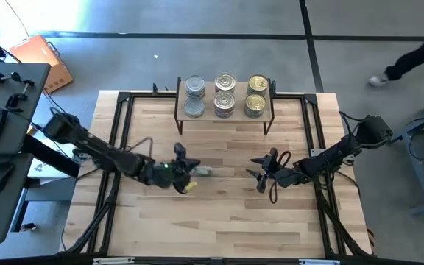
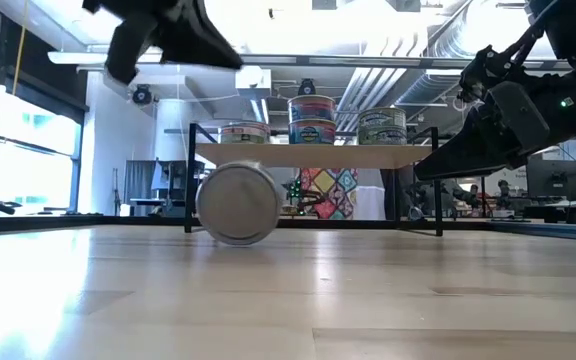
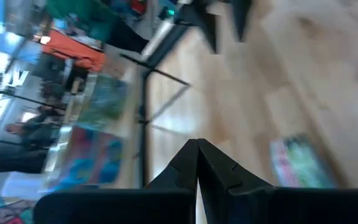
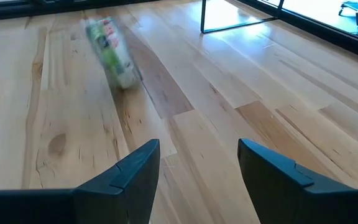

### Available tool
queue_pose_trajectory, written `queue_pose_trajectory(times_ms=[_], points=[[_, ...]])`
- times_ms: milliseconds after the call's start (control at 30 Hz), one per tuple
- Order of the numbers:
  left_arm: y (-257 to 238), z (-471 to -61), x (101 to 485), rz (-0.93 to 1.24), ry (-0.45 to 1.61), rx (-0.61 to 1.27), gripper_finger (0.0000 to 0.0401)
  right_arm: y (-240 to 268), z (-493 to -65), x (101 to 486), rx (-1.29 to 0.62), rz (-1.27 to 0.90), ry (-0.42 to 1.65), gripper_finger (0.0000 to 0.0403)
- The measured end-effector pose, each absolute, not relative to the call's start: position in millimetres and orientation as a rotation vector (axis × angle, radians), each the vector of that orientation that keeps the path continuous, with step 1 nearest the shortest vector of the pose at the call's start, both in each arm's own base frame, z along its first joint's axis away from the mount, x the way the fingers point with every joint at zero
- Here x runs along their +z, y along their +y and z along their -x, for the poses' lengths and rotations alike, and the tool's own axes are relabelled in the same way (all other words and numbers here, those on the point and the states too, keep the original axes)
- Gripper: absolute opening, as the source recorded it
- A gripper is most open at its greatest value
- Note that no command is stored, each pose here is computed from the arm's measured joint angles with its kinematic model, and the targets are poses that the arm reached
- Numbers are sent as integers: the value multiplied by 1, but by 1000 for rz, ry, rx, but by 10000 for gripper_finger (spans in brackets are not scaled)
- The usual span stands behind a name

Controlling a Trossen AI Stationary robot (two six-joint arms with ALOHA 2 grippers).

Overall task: Stack canned seafood by type on shelf
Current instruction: Stack the green white tuna can on top of the other green white tuna can on the shelf

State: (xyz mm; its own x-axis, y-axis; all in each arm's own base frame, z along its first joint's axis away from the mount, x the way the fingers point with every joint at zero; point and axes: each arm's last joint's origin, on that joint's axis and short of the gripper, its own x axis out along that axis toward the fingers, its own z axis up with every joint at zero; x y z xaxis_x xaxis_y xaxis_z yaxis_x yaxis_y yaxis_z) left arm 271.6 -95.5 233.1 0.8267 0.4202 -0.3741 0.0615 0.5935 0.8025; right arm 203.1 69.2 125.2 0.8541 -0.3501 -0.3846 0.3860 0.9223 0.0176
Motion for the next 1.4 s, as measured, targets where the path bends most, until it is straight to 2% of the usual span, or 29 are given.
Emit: queue_pose_trajectory(times_ms=[100,200,300,500,667,967,1067,1167,1400], points=[[-83,-266,251,-902,534,229,1,69,-203,125,-389,-92,391,209],[-74,-265,256,-819,518,138,1,69,-203,125,-389,-93,391,209],[-70,-265,248,-735,568,66,1,69,-203,125,-388,-93,391,209],[-64,-266,229,-531,673,103,8,71,-203,125,-339,-91,404,209],[-68,-268,231,-420,632,43,69,71,-204,125,-337,-93,402,209],[-52,-287,218,-269,622,87,252,71,-204,125,-338,-92,403,209],[-45,-298,208,-265,615,100,297,71,-203,125,-338,-91,405,209],[-39,-308,197,-246,619,119,318,71,-203,125,-338,-91,405,209],[-29,-321,162,-195,704,80,322,71,-203,124,-339,-90,407,209]])
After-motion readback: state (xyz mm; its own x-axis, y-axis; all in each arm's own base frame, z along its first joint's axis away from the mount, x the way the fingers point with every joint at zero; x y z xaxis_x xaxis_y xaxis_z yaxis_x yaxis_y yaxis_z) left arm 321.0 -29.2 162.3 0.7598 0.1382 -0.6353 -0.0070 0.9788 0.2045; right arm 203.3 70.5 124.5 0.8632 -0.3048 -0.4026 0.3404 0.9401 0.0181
